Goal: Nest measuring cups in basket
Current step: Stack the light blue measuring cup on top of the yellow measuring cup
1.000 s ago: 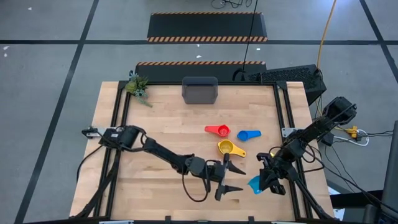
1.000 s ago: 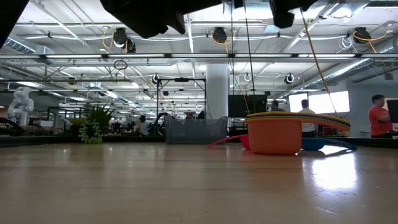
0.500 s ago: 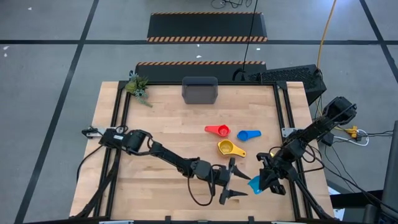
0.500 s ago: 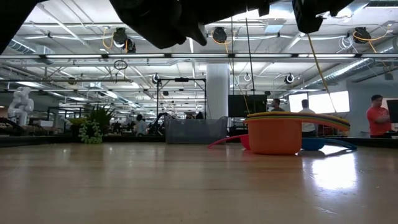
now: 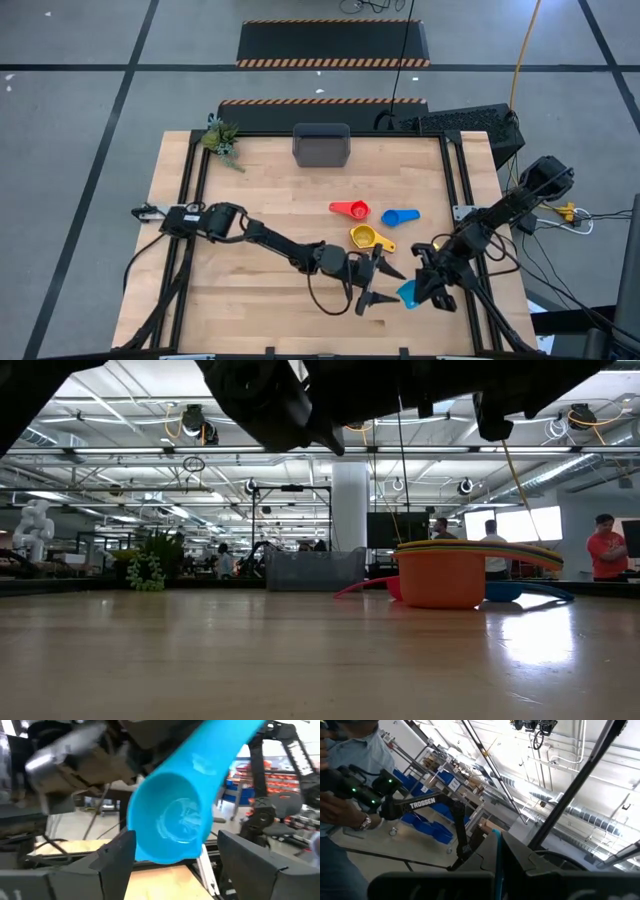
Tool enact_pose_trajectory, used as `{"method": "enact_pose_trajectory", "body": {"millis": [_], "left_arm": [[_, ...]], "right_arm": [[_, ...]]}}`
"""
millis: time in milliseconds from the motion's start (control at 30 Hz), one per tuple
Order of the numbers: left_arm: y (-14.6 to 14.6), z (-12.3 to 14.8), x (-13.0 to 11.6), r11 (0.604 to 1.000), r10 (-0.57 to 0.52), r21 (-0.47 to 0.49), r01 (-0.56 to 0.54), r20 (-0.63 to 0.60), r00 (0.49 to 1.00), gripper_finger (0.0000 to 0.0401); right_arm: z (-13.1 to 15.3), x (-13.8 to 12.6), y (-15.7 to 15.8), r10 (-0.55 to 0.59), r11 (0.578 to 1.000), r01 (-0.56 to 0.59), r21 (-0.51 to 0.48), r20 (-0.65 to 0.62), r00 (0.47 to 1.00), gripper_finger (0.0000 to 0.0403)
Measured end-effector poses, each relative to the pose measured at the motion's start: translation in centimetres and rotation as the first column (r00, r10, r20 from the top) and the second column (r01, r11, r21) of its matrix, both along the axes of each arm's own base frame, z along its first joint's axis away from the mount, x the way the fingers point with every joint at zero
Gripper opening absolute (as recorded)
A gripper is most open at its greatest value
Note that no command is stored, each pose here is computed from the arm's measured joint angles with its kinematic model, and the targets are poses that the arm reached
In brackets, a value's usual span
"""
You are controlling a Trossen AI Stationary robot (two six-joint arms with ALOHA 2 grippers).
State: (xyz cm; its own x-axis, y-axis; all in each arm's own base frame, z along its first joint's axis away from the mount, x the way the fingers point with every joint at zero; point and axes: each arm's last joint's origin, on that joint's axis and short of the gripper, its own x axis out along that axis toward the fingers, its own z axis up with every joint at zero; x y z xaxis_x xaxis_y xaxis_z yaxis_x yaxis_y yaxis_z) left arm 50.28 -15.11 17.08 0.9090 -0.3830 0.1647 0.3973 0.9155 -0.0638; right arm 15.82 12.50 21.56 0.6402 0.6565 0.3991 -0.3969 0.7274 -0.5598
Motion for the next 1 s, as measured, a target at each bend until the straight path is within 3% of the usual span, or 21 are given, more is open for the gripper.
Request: {"method": "enact_pose_trajectory", "body": {"millis": [267,633,1000], "left_arm": [[-0.23,0.19,0.13,0.997,-0.035,0.065,0.035,0.000,0.999,0.0184],[0.21,0.08,0.24,0.991,-0.078,0.111,0.076,0.009,0.997,0.0016],[0.25,-0.02,0.25,0.992,-0.085,0.092,0.086,-0.009,0.996,0.0008]], "right_arm": [[-0.01,0.22,-0.29,0.015,1.000,-0.015,0.013,-0.016,1.000,0.0000],[-0.18,0.40,-0.41,0.028,0.999,-0.025,0.042,-0.071,0.997,0.0000],[-0.28,0.48,-0.44,0.022,0.999,-0.019,0.041,-0.085,0.996,0.0000]]}}
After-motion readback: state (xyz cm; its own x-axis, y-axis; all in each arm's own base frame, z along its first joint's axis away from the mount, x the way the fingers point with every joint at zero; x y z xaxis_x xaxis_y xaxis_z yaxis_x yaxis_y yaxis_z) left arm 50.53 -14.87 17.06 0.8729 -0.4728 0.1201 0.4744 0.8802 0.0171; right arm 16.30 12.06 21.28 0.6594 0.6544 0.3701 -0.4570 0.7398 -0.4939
